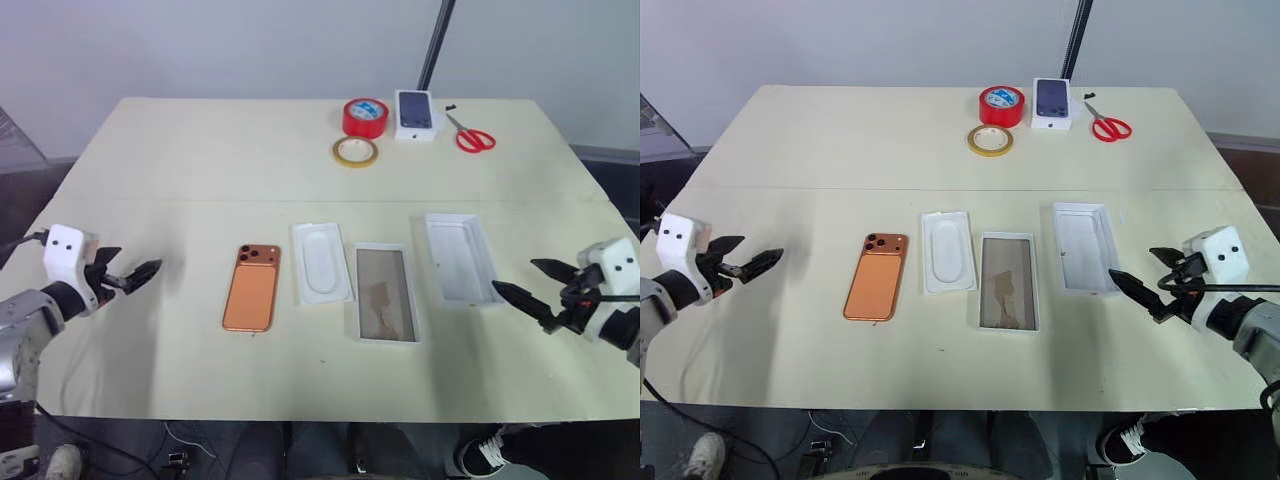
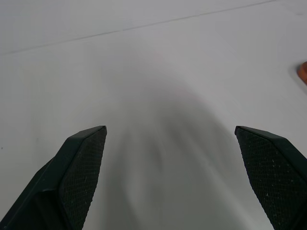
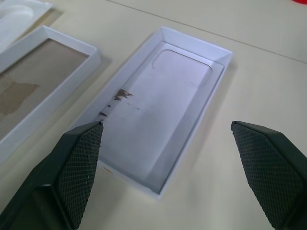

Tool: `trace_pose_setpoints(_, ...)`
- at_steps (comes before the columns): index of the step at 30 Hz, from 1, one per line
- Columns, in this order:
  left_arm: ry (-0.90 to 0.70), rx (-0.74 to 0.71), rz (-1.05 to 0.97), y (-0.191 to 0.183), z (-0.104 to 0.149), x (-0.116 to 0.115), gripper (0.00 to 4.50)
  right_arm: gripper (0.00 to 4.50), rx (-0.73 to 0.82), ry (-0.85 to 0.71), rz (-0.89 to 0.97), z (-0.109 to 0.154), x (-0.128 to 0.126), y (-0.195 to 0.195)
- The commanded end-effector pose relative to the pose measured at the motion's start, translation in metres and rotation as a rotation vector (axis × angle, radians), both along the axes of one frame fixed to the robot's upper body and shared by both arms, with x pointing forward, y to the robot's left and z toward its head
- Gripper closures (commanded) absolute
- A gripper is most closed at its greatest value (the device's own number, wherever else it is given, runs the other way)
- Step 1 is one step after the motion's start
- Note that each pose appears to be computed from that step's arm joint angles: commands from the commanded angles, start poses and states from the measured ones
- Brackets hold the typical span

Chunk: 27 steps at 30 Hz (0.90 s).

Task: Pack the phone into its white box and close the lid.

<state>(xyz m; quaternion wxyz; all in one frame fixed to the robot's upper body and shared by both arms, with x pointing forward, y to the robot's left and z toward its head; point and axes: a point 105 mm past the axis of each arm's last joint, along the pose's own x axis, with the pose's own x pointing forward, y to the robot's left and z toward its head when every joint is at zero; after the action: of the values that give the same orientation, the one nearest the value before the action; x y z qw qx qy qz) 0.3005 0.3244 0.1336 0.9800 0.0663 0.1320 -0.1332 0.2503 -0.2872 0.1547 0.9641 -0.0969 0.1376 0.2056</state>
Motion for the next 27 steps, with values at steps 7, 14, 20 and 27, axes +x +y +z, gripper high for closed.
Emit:
trace_pose_setpoints(7, -0.072, -0.013, -0.074, -0.028, 0.023, 0.012, 0.0, 0.02, -0.018, -0.084, 0.076, 0.015, 0.007, 0.026)
trace_pose_setpoints(14, -0.001, -0.116, -0.251, -0.092, 0.014, 0.01, 0.0, 0.02, -0.078, -0.118, 0.256, 0.017, 0.014, 0.081)
trace_pose_setpoints(20, 0.074, -0.279, -0.352, -0.165, 0.014, 0.014, 0.0, 0.02, -0.087, -0.152, 0.367, 0.015, 0.025, 0.129)
trace_pose_setpoints(27, 0.373, -0.365, -0.294, -0.215, -0.009, 0.014, 0.0, 0.02, -0.145, -0.148, 0.43, 0.01, 0.023, 0.145)
